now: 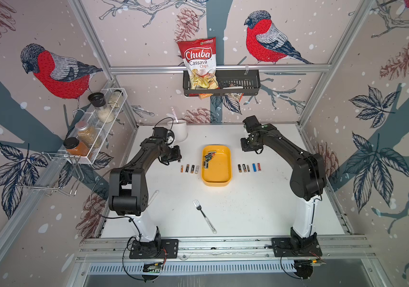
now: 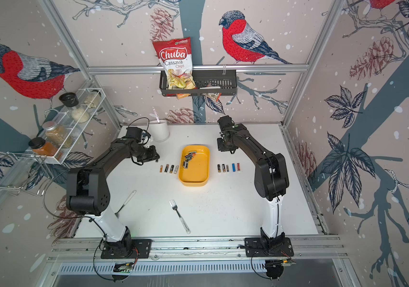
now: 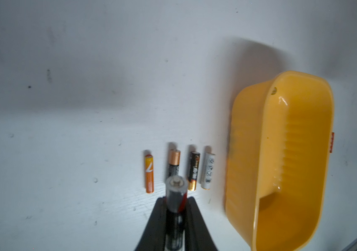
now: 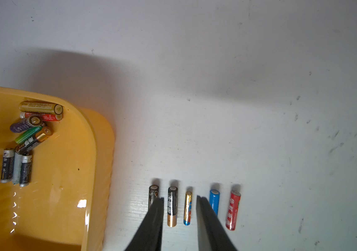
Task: Take the batteries out of the storage box
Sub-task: Pick up the battery from the storage box, then place the battery at the center of the board.
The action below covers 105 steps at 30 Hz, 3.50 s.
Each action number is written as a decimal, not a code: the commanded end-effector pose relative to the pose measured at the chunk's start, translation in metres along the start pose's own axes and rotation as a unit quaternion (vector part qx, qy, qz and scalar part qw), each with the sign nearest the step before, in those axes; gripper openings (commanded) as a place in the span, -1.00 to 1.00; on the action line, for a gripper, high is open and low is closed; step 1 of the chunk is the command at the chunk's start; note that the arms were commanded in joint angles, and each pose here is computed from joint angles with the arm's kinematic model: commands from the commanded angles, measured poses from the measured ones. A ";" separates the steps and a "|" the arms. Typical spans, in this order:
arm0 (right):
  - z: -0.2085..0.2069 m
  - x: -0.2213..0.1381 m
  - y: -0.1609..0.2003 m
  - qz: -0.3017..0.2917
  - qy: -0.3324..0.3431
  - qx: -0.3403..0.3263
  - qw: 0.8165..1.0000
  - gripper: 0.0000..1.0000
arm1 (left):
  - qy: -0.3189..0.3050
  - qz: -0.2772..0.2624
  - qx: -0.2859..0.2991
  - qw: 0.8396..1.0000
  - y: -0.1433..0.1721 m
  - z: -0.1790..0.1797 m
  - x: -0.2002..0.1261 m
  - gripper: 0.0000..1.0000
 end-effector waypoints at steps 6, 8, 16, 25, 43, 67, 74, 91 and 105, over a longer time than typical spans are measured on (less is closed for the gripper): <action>0.000 -0.002 0.001 0.004 0.009 0.002 1.000 -0.36 | -0.071 0.044 -0.008 0.996 0.020 0.029 0.022 -0.69; 0.000 -0.002 0.002 0.004 0.009 0.002 1.000 -0.36 | -0.073 0.048 -0.009 0.996 0.021 0.031 0.027 -0.69; -0.001 -0.003 0.001 0.003 0.013 0.002 1.000 -0.36 | -0.066 0.067 -0.014 0.995 0.029 0.037 0.048 -0.69; -0.002 -0.004 0.003 0.003 0.016 0.002 1.000 -0.36 | -0.057 0.077 -0.012 0.995 0.031 0.031 0.059 -0.67; -0.006 -0.003 0.005 0.006 0.017 0.005 1.000 -0.36 | -0.062 0.083 -0.006 0.995 0.028 0.026 0.069 -0.67; -0.008 -0.005 0.005 0.005 0.018 0.005 1.000 -0.34 | -0.081 0.107 0.004 0.991 0.034 0.025 0.075 -0.50; -0.008 -0.006 0.006 0.004 0.019 0.005 1.000 -0.33 | -0.087 0.107 0.006 0.990 0.032 0.024 0.072 -0.48; -0.007 -0.005 0.005 0.004 0.016 0.006 1.000 -0.33 | -0.087 0.098 0.008 0.991 0.025 0.021 0.066 -0.41; 0.002 -0.013 0.003 -0.001 0.008 0.002 1.000 -0.33 | -0.078 0.079 0.007 0.994 0.015 0.016 0.056 -0.38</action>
Point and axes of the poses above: each gripper's point midway between its finger pads, its own x axis out along the fingers, its own z axis along the line the jaws close on, y = z × x, the point moved 8 cm from there along -x, back along the fingers, and after that the axes turned 15 degrees about x, right-handed, at the moved point
